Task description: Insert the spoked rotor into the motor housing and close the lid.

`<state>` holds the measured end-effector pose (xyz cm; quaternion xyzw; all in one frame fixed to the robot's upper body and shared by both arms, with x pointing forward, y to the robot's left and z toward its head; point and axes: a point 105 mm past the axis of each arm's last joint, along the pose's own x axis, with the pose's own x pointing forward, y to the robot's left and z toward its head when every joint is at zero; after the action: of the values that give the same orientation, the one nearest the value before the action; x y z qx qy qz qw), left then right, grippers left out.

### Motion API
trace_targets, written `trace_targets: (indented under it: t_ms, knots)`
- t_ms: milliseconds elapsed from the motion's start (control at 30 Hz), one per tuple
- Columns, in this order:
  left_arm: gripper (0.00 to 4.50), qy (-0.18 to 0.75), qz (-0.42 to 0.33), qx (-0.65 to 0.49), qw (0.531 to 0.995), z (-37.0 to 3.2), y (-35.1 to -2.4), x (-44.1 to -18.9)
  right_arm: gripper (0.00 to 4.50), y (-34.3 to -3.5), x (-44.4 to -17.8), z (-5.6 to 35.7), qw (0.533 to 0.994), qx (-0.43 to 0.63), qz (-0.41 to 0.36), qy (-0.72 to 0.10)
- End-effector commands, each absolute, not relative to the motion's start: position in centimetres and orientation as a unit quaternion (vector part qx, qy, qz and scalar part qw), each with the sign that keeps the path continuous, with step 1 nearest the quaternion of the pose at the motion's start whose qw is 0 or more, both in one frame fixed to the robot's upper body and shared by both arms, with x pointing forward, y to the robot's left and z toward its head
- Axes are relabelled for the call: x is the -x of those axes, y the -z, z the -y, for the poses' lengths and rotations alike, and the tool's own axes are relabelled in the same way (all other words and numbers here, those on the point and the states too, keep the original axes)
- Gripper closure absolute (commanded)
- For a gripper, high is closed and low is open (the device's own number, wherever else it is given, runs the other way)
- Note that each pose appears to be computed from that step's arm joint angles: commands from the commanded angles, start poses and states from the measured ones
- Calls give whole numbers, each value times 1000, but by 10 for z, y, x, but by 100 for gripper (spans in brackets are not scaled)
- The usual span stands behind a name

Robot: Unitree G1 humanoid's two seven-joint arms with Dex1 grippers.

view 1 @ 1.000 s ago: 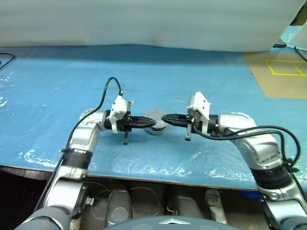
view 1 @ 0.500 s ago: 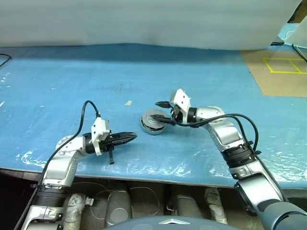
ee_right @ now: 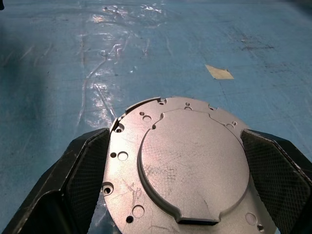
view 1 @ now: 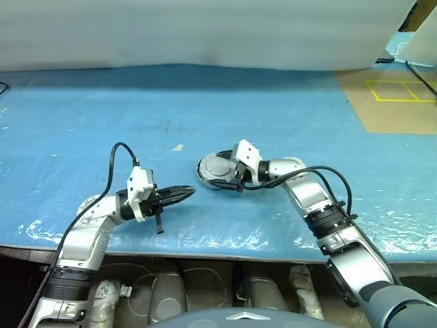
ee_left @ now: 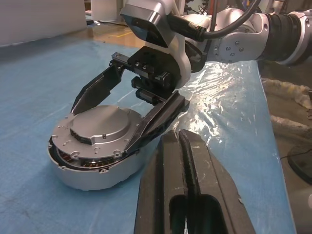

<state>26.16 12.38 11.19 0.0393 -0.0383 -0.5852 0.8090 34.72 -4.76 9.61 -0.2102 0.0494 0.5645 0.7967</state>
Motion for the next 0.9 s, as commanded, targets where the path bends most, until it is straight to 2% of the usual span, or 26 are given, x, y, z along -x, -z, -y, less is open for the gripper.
trace_targets:
  t_ms: [33, 167, 367, 567, 733, 900]
  knots:
    - [446, 591, 52, -56, 803, -123, -117, -258, 2, -93, -348, 52, 805, 192, -60, -558]
    - [446, 590, 53, -55, 804, -122, -117, -259, 2, -108, -347, 47, 813, 132, -55, -565]
    - [446, 588, 51, -60, 805, -124, -115, -260, 2, -127, -347, 41, 811, 148, -22, -565]
    - [446, 589, 49, -65, 804, -124, -111, -260, 2, -92, -353, 48, 812, 187, -68, -548]
    - [446, 584, 50, -65, 808, -127, -110, -261, 2, -80, -355, 52, 820, 181, -82, -537]
    - [446, 579, 53, -67, 811, -128, -110, -262, 151, -88, -353, 45, 817, 187, -59, -542]
